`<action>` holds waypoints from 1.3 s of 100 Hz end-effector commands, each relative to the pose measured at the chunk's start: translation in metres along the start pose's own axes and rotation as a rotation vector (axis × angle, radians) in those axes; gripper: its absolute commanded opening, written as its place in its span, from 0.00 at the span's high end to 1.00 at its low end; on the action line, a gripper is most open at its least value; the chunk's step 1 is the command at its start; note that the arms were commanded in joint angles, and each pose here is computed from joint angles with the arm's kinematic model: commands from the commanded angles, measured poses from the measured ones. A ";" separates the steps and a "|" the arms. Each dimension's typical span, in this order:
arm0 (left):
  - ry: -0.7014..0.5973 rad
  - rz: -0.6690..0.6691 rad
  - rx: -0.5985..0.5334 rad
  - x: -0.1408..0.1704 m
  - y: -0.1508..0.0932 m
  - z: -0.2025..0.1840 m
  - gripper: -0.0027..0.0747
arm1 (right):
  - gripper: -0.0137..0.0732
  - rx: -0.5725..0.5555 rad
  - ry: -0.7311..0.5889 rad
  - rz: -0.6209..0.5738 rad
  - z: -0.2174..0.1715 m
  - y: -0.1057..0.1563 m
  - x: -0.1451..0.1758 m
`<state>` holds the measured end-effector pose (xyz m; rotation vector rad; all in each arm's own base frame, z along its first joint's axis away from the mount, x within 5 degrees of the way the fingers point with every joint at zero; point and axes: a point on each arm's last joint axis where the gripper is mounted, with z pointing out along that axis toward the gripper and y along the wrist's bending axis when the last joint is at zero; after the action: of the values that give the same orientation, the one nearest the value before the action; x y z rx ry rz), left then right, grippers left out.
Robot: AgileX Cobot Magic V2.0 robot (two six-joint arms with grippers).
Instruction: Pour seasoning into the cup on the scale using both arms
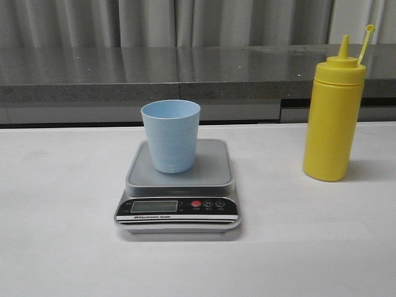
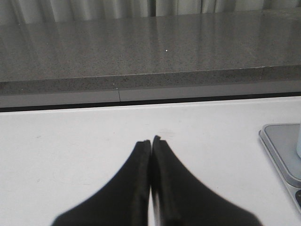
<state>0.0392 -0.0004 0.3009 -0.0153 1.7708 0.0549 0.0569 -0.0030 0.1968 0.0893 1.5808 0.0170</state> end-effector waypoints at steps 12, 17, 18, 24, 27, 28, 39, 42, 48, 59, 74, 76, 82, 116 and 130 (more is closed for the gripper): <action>-0.092 -0.017 -0.008 -0.014 0.001 -0.003 0.99 | 0.92 -0.009 -0.096 -0.003 -0.003 0.001 -0.012; -0.092 -0.017 -0.008 -0.014 0.001 -0.003 0.99 | 0.92 -0.010 -0.101 -0.003 -0.003 0.001 -0.013; -0.092 -0.017 -0.008 -0.014 0.001 -0.003 0.99 | 0.92 -0.010 -0.101 -0.003 -0.003 0.001 -0.013; -0.092 -0.017 -0.008 -0.014 0.001 -0.003 0.99 | 0.92 -0.010 -0.099 -0.003 -0.003 0.001 -0.013; -0.092 -0.017 -0.008 -0.014 0.001 -0.003 0.99 | 0.92 -0.010 -0.099 -0.003 -0.003 0.001 -0.013; -0.092 -0.017 -0.008 -0.014 0.001 -0.003 0.99 | 0.92 -0.010 -0.099 -0.003 -0.003 0.001 -0.013; -0.092 -0.017 -0.008 -0.014 0.001 -0.003 0.99 | 0.92 -0.010 -0.099 -0.003 -0.003 0.001 -0.013; -0.092 -0.017 -0.008 -0.014 0.001 -0.003 0.99 | 0.92 -0.010 -0.099 -0.003 -0.003 0.001 -0.013; -0.092 -0.017 -0.008 -0.014 0.001 -0.003 0.99 | 0.92 -0.010 -0.099 -0.003 -0.003 0.001 -0.013; -0.092 -0.017 -0.008 -0.014 0.001 -0.003 0.99 | 0.92 -0.010 -0.099 -0.003 -0.003 0.001 -0.013; -0.092 -0.017 -0.008 -0.014 0.001 -0.003 0.99 | 0.92 -0.010 -0.099 -0.003 -0.003 0.001 -0.013; -0.092 -0.017 -0.008 -0.014 0.001 -0.003 0.99 | 0.92 -0.010 -0.099 -0.003 -0.003 0.001 -0.013; -0.092 -0.017 -0.008 -0.014 0.001 -0.003 0.99 | 0.92 -0.010 -0.099 -0.003 -0.003 0.001 -0.013; -0.067 -0.019 -0.008 -0.004 0.001 0.004 0.99 | 0.92 -0.010 -0.099 -0.003 -0.003 0.001 -0.013; -0.135 -0.017 -0.012 0.006 0.001 0.012 0.99 | 0.92 -0.010 -0.099 -0.003 -0.003 0.001 -0.013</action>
<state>0.0459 0.0006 0.2823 -0.0192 1.7894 0.0587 0.0567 -0.0032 0.1953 0.0949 1.5962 0.0179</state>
